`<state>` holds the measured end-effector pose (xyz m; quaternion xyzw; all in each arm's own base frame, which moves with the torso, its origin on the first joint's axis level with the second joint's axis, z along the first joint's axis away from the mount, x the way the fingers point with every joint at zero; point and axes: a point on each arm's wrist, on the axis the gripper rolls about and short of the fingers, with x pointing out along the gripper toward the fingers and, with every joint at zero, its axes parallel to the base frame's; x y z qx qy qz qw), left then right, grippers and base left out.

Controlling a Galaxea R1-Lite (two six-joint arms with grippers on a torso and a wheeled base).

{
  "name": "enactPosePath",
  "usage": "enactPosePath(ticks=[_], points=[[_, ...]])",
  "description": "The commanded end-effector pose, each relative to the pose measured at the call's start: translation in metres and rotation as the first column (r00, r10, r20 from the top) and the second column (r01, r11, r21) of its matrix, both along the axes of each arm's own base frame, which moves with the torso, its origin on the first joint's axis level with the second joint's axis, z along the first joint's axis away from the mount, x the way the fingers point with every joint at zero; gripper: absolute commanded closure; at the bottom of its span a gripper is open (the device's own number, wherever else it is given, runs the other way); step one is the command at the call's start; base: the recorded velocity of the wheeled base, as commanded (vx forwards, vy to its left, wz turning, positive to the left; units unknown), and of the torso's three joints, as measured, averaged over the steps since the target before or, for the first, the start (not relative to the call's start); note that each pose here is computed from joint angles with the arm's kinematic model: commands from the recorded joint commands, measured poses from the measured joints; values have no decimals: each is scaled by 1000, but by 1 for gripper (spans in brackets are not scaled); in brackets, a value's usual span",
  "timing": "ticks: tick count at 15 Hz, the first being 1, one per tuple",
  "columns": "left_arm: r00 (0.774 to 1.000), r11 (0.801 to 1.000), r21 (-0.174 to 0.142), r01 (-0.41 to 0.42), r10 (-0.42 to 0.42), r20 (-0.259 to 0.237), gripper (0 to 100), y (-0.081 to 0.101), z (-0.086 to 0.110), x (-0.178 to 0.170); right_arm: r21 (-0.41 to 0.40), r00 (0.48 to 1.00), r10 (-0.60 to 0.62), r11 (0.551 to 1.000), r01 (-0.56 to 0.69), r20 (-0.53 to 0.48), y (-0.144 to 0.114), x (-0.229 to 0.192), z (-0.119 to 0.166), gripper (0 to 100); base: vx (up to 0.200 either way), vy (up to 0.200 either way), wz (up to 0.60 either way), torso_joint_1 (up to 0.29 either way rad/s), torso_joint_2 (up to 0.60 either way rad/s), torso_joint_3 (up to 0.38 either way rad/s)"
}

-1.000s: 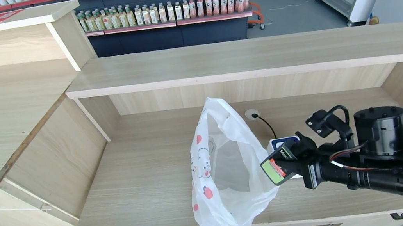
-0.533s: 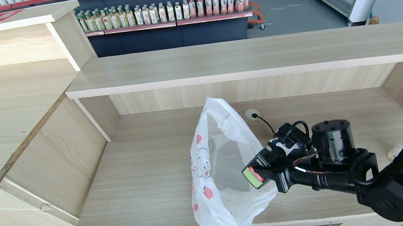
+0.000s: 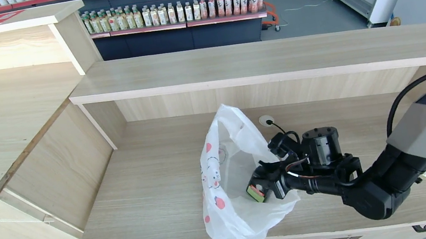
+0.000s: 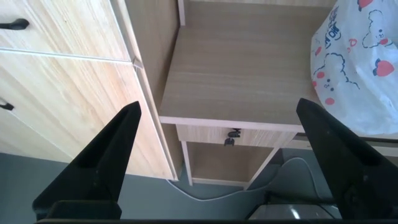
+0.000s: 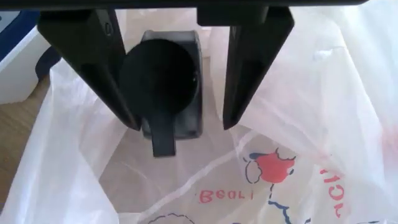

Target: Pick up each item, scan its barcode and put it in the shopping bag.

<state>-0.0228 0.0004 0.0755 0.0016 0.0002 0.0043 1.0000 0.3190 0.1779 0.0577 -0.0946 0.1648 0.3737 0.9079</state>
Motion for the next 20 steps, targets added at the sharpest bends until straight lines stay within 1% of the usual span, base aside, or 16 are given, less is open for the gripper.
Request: enactPosePath(ticks=[1,3,5,7,9,10,11,13,14,15,16,17,18,19,20], points=[[1000,1000,0,-1,1,0,0,0,0,0,46,1000,-1,999,1,-6,9,5,6,0,0,0,0,0,0,0],[1000,1000,0,-1,1,0,0,0,0,0,141,999,-25,989,30,-41,12,4,21,0,0,0,0,0,0,0],[1000,1000,0,-1,1,0,0,0,0,0,232,995,-55,970,74,-87,8,1,42,0,0,0,0,0,0,0],[1000,1000,0,-1,1,0,0,0,0,0,319,984,-105,936,148,-147,-8,-5,68,0,0,0,0,0,0,0],[1000,1000,0,-1,1,0,0,0,0,0,347,969,-158,913,216,-188,-31,-15,90,0,0,0,0,0,0,0],[1000,1000,0,-1,1,0,0,0,0,0,352,966,-173,907,233,-192,-39,-21,97,0,0,0,0,0,0,0],[1000,1000,0,-1,1,0,0,0,0,0,359,963,-198,898,253,-185,-58,-43,113,0,0,0,0,0,0,0],[1000,1000,0,-1,1,0,0,0,0,0,370,957,-240,885,284,-161,-87,-85,125,0,0,0,0,0,0,0],[1000,1000,0,-1,1,0,0,0,0,0,375,952,-274,875,307,-140,-102,-104,128,0,0,0,0,0,0,0],[1000,1000,0,-1,1,0,0,0,0,0,361,939,-329,868,342,-100,-117,-116,130,0,0,0,0,0,0,0],[1000,1000,0,-1,1,0,0,0,0,0,331,913,-398,852,405,-93,-132,-130,124,0,0,0,0,0,0,0],[1000,1000,0,-1,1,0,0,0,0,0,299,877,-472,827,476,-91,-147,-150,115,0,0,0,0,0,0,0],[1000,1000,0,-1,1,0,0,0,0,0,263,831,-547,792,551,-95,-159,-185,98,0,0,0,0,0,0,0],[1000,1000,0,-1,1,0,0,0,0,0,255,813,-576,775,578,-89,-163,-204,89,0,0,0,0,0,0,0],[1000,1000,0,-1,1,0,0,0,0,0,254,786,-617,754,606,-40,-170,-252,62,0,0,0,0,0,0,0]])
